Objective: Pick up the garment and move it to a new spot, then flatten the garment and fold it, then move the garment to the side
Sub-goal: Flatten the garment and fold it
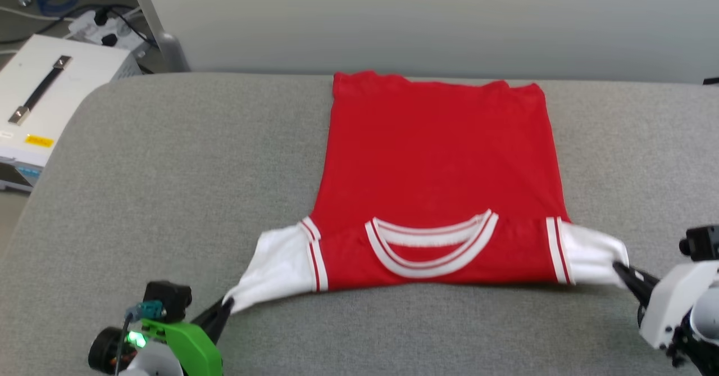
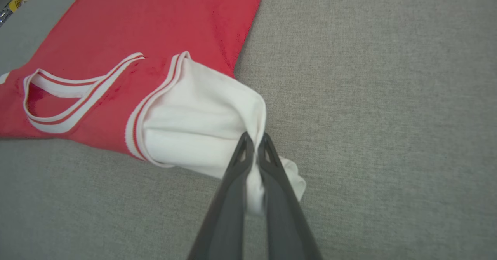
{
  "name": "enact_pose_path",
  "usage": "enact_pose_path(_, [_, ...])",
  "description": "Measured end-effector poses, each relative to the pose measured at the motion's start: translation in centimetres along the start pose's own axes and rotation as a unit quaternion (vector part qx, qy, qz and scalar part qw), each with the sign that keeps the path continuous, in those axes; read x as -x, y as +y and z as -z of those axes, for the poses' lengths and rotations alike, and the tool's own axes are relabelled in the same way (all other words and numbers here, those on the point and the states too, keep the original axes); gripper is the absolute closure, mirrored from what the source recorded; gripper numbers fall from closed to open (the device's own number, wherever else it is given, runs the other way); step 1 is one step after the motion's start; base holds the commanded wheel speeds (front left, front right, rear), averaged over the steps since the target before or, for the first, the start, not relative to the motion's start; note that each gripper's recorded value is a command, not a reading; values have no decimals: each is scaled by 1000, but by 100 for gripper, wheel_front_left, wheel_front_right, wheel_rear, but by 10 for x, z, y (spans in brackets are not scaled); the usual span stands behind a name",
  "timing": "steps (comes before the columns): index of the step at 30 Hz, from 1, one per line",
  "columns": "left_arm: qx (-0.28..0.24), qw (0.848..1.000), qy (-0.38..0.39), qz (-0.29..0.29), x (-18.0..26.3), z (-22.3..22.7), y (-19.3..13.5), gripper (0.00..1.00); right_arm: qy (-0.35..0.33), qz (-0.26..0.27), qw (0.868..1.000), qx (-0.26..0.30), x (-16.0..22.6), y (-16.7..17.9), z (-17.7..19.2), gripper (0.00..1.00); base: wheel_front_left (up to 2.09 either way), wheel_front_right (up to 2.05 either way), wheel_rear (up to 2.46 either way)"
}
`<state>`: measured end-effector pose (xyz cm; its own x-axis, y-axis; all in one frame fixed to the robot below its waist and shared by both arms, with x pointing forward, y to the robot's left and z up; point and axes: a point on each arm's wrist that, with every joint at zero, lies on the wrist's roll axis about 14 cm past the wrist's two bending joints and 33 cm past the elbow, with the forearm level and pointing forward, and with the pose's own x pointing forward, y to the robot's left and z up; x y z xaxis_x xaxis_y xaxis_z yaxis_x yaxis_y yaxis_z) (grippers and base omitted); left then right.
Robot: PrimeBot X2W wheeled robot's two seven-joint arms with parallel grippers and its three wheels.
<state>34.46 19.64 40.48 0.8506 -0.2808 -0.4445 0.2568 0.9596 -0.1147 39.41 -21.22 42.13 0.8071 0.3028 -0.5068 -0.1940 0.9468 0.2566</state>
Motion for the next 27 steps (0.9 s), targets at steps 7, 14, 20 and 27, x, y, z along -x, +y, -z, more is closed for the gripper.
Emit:
enact_pose_path(7, [4, 1000, 19, 5, 32, 11, -10, 100, 68, -10, 997, -25, 33, 4, 40, 100, 0, 0, 0])
enact_pose_path(14, [14, 999, 22, 29, 44, 13, -34, 100, 96, -16, 995, -30, 44, 7, 56, 100, 0, 0, 0])
enact_pose_path(20, [12, 998, 11, 63, 42, -1, -55, 100, 108, -13, 994, -17, 40, 2, 46, 0, 0, 0, 0])
enact_pose_path(27, [11, 997, 21, 67, 42, -16, -62, 100, 85, -26, 996, -16, 22, 3, -1, 0, 0, 0, 0])
